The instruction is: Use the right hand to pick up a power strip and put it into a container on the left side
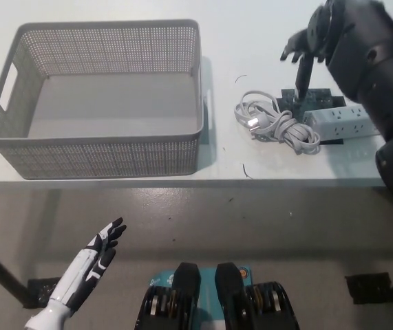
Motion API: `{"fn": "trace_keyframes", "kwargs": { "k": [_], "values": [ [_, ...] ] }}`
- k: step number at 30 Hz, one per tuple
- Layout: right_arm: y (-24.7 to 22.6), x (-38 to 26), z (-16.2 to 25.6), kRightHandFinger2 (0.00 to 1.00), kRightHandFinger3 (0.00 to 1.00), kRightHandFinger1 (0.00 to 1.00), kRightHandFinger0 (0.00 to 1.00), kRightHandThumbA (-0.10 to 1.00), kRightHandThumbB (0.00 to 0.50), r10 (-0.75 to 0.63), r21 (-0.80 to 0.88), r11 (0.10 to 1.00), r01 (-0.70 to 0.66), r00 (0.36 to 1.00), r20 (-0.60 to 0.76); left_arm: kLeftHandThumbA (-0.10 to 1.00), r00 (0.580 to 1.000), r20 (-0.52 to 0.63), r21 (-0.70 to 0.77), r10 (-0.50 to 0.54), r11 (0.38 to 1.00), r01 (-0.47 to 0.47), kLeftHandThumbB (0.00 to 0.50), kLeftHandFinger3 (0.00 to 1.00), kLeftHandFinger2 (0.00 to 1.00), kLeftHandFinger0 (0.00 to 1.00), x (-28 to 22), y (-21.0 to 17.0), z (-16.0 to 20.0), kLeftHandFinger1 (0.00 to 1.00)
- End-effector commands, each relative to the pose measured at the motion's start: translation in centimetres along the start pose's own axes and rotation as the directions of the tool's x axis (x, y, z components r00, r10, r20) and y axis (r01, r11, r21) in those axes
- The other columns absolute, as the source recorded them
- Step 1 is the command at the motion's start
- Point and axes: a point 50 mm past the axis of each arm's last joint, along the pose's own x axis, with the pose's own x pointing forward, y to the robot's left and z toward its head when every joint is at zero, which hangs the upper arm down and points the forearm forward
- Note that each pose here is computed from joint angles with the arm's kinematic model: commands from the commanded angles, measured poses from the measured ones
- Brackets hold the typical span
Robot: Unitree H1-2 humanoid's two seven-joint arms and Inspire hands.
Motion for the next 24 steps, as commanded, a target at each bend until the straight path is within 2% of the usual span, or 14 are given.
{"fn": "trace_keyframes", "kwargs": {
  "k": [1,3,5,6,8,9,10,12,15,19,20,21,22,24],
  "values": [
    [-0.4,-0.5,1.4,1.00,1.00,1.00,1.00,1.00,0.348,-0.026,-0.026,0.999,0.025,1.000,-0.014,1.00,0.998,0.057,0.044,-0.015,0.999,0.013,0.336,1.00,1.00,1.00,0.2,1.4,0.9,1.00],
    [0.0,-0.3,1.6,1.00,1.00,1.00,1.00,1.00,0.335,-0.024,0.001,1.000,0.024,1.000,-0.009,1.00,0.998,0.061,0.044,-0.012,0.999,0.009,0.333,1.00,1.00,1.00,0.3,1.4,1.0,1.00],
    [1.2,0.5,1.6,1.00,1.00,1.00,1.00,1.00,0.378,-0.015,-0.050,0.999,0.012,0.999,-0.047,1.00,0.998,0.063,0.046,-0.005,0.999,0.002,0.341,1.00,1.00,1.00,0.4,1.3,1.2,1.00],
    [1.8,0.9,1.3,1.00,1.00,1.00,1.00,1.00,0.362,-0.008,-0.051,0.999,0.005,0.998,-0.058,1.00,0.998,0.064,0.047,-0.008,0.999,0.004,0.337,1.00,1.00,1.00,0.4,1.4,1.2,1.00],
    [2.5,1.5,0.9,1.00,1.00,1.00,1.00,1.00,0.361,-0.007,-0.033,0.999,0.005,0.999,-0.049,1.00,0.998,0.068,0.050,-0.012,0.999,0.009,0.335,1.00,1.00,1.00,0.4,1.4,1.3,1.00],
    [3.1,1.9,0.5,1.00,1.00,1.00,1.00,1.00,0.381,-0.012,0.000,1.000,0.012,0.999,-0.048,1.00,0.998,0.067,0.051,-0.012,0.999,0.008,0.332,1.00,1.00,1.00,0.4,1.4,1.3,1.00],
    [3.8,2.3,0.2,1.00,1.00,1.00,1.00,1.00,0.386,0.000,-0.035,0.999,-0.001,0.999,-0.054,1.00,0.998,0.069,0.053,-0.013,0.999,0.009,0.323,1.00,1.00,1.00,0.3,1.5,1.3,1.00],
    [4.4,2.7,-0.1,1.00,1.00,1.00,1.00,1.00,0.380,0.016,-0.048,0.999,-0.018,0.998,-0.055,1.00,0.997,0.072,0.054,-0.015,0.998,0.011,0.321,1.00,1.00,1.00,0.3,1.5,1.3,1.00],
    [7.0,4.1,-1.1,1.00,1.00,1.00,1.00,1.00,0.337,0.057,-0.093,0.994,-0.065,0.995,-0.082,1.00,0.997,0.078,0.057,-0.011,0.998,0.006,0.321,1.00,1.00,1.00,0.5,1.6,1.5,1.00],
    [8.9,5.0,-1.7,1.00,1.00,1.00,1.00,1.00,0.325,0.101,-0.138,0.983,-0.119,0.987,-0.126,1.00,0.995,0.101,0.063,0.004,0.998,-0.011,0.309,1.00,1.00,1.00,0.9,2.1,1.9,1.00],
    [9.9,5.4,-2.1,1.00,1.00,1.00,1.00,1.00,0.299,0.122,-0.151,0.978,-0.142,0.984,-0.131,1.00,0.994,0.105,0.061,0.008,0.998,-0.015,0.302,1.00,1.00,1.00,0.9,2.2,1.9,1.00],
    [10.6,5.7,-2.5,1.00,1.00,1.00,1.00,1.00,0.361,0.129,-0.151,0.977,-0.153,0.979,-0.155,1.00,0.994,0.108,0.061,0.008,0.998,-0.015,0.303,1.00,1.00,1.00,0.9,2.2,2.1,1.00],
    [11.4,6.1,-3.1,1.00,1.00,1.00,1.00,1.00,0.373,0.126,-0.148,0.977,-0.155,0.973,-0.191,1.00,0.994,0.109,0.061,0.009,0.998,-0.015,0.304,1.00,1.00,1.00,0.8,2.2,2.1,1.00],
    [12.5,6.6,-4.1,1.00,1.00,1.00,1.00,1.00,0.367,0.113,-0.162,0.975,-0.150,0.970,-0.217,1.00,0.993,0.117,0.065,0.009,0.998,-0.016,0.303,1.00,1.00,1.00,1.1,2.6,2.3,1.00]
  ]
}}
